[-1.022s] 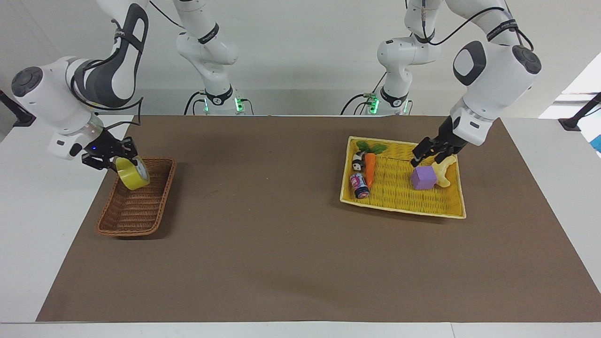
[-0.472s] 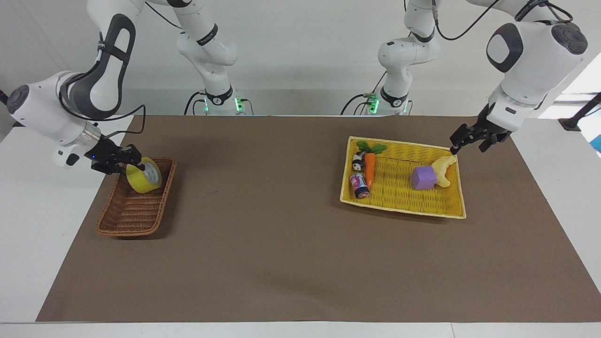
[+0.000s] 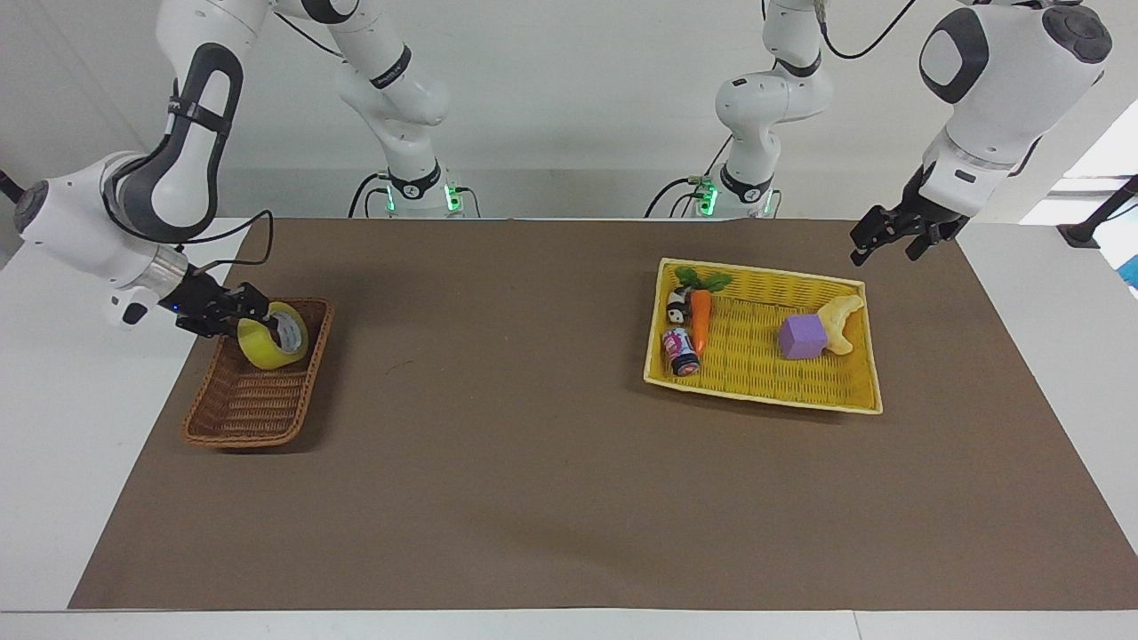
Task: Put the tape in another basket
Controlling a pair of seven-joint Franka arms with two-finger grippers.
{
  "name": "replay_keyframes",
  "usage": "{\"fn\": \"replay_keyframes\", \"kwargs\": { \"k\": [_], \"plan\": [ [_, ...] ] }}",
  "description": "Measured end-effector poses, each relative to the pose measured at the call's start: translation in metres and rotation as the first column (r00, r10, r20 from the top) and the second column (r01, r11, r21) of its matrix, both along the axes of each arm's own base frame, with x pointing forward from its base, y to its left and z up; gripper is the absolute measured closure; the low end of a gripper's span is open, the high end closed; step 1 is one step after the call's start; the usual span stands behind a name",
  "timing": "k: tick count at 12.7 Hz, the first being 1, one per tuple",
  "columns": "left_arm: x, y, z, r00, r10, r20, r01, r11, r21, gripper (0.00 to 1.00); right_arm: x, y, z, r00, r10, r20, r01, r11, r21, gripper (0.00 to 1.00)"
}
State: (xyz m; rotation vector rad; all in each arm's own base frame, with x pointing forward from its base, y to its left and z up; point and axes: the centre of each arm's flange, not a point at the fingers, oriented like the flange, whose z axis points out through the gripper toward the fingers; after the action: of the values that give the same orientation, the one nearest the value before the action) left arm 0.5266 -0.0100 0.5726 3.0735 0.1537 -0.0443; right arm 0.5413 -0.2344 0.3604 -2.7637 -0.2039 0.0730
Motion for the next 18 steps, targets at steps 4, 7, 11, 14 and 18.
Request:
{"fn": "replay_keyframes", "kwargs": {
  "k": [4, 7, 11, 14, 18],
  "plan": [
    [0.000, 0.002, 0.009, 0.997, -0.076, 0.018, 0.076, 0.997, 0.021, 0.00, 0.027, -0.009, 0.012, 0.993, -0.045, 0.106, 0.047, 0.999, -0.012, 0.00],
    [-0.006, 0.007, 0.019, 0.995, -0.102, -0.002, 0.102, 0.991, 0.091, 0.00, 0.068, 0.031, 0.064, 0.982, -0.053, 0.180, 0.069, 0.994, -0.087, 0.00],
    [-0.007, 0.010, 0.020, 0.995, -0.098, -0.007, 0.098, 0.990, 0.097, 0.00, 0.092, 0.135, 0.141, 0.972, -0.138, 0.190, 0.183, 0.952, -0.247, 0.00],
    [-0.007, 0.009, 0.020, 0.995, -0.100, -0.007, 0.100, 0.990, 0.097, 0.00, 0.072, 0.184, 0.174, 0.959, -0.258, 0.121, 0.282, 0.921, -0.270, 0.00],
    [-0.007, 0.011, 0.020, 0.995, -0.096, -0.007, 0.097, 0.991, 0.097, 0.00, 0.040, 0.211, 0.221, 0.924, -0.376, 0.075, 0.382, 0.883, -0.275, 0.00]
  ]
}}
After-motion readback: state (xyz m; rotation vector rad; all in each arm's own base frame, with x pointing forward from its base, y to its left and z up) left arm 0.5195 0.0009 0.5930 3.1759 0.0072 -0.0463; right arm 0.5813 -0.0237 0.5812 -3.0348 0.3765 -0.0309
